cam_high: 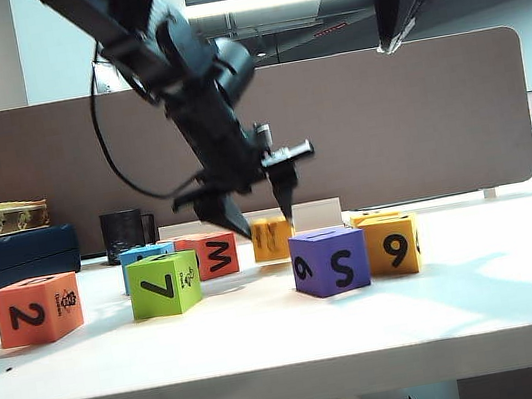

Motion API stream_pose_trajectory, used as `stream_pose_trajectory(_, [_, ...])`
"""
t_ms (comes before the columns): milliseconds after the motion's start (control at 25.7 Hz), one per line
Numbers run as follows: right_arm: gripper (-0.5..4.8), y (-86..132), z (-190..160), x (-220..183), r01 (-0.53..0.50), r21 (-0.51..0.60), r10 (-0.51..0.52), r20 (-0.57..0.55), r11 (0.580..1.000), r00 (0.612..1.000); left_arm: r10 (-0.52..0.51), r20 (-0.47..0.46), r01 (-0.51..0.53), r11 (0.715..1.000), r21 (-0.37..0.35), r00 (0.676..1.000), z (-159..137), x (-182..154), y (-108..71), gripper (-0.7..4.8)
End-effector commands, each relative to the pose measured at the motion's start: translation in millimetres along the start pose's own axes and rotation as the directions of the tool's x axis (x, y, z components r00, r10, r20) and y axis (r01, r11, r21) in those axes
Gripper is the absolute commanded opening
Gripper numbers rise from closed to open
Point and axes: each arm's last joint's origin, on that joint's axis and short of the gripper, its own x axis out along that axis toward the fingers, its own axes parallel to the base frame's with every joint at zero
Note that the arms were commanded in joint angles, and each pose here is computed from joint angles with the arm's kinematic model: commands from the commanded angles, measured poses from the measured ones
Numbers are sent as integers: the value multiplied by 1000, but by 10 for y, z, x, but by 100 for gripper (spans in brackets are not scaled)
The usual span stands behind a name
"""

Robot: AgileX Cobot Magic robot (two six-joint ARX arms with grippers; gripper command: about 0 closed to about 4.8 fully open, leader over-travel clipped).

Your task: Select the appropriate blocks from the scattered letter blocks on the table and arrange them in a row to spell out "DEEP".

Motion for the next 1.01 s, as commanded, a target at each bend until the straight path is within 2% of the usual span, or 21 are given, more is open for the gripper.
stream_pose_trajectory(39, [-2, 2, 21, -30, -2, -1, 2, 20, 1000, 1000, -15, 42, 13, 999, 49, 999, 142, -329, -32, 260])
stream_pose_trajectory(195, [-2, 4, 21, -30, -2, -1, 2, 19, 1000, 1000, -12, 25, 11, 998, 65, 1000, 183, -600, -37, 260])
stream_pose_trajectory(389, [-1, 4, 20, -30, -2, -1, 2, 18, 1000, 1000, 19, -74, -12, 995, 95, 997, 119, -799, -6, 259])
stream_pose_trajectory(545, [-2, 4, 17, -30, -2, -2, 2, 15, 1000, 1000, 66, -200, -42, 991, 123, 978, -3, -835, 41, 258])
stream_pose_trajectory(662, [-1, 4, 17, -30, -2, -2, 2, 15, 1000, 1000, 81, -245, -50, 990, 128, 966, -54, -840, 50, 258])
stream_pose_trajectory(779, [-1, 4, 13, -30, -2, -3, 2, 11, 1000, 1000, 61, -319, -21, 992, 126, 946, -132, -860, 15, 258])
stream_pose_trajectory(1012, [-1, 4, 7, -30, -2, -4, 2, 5, 1000, 1000, 56, -337, -25, 995, 95, 940, -175, -868, -58, 258])
